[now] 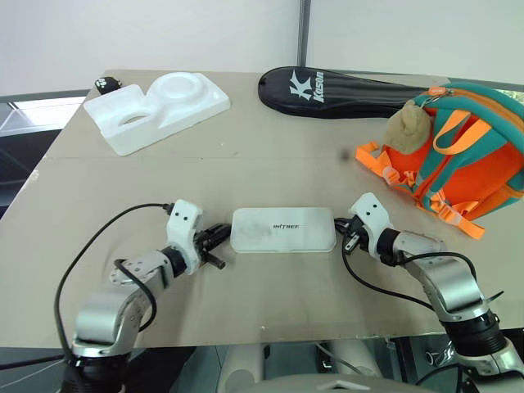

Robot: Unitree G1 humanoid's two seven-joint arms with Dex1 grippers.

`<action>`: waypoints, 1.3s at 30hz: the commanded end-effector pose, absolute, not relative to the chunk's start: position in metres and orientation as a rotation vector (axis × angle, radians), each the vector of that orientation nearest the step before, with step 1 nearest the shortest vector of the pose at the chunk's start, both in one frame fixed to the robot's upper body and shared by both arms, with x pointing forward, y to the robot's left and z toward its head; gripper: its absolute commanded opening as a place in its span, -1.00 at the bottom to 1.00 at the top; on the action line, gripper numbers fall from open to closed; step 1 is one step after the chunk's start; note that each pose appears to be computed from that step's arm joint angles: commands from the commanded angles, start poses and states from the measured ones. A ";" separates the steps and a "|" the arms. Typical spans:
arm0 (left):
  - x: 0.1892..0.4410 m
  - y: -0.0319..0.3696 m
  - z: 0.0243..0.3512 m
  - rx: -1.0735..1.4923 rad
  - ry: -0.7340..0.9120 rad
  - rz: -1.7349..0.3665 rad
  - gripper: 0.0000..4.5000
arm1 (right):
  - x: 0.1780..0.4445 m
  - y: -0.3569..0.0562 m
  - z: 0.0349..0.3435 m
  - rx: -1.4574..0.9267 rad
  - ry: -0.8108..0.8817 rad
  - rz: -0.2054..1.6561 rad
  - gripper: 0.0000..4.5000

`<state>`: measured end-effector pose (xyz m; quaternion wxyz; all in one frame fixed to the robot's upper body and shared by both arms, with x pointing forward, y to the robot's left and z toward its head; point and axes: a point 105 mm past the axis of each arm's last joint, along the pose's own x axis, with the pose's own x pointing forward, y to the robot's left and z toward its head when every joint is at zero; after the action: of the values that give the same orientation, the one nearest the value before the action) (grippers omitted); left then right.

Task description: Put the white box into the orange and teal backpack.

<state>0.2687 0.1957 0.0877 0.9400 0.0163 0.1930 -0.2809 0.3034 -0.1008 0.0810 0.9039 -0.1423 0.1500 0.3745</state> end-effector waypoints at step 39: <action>0.272 0.155 0.133 -0.691 0.653 -0.955 -0.52 | 0.285 -0.130 0.160 -0.199 0.064 0.720 -0.37</action>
<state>0.2703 0.1534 0.1151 0.7690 -0.3274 0.3387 -0.4321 0.2952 -0.1223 0.1316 0.9275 -0.1005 0.0740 0.3523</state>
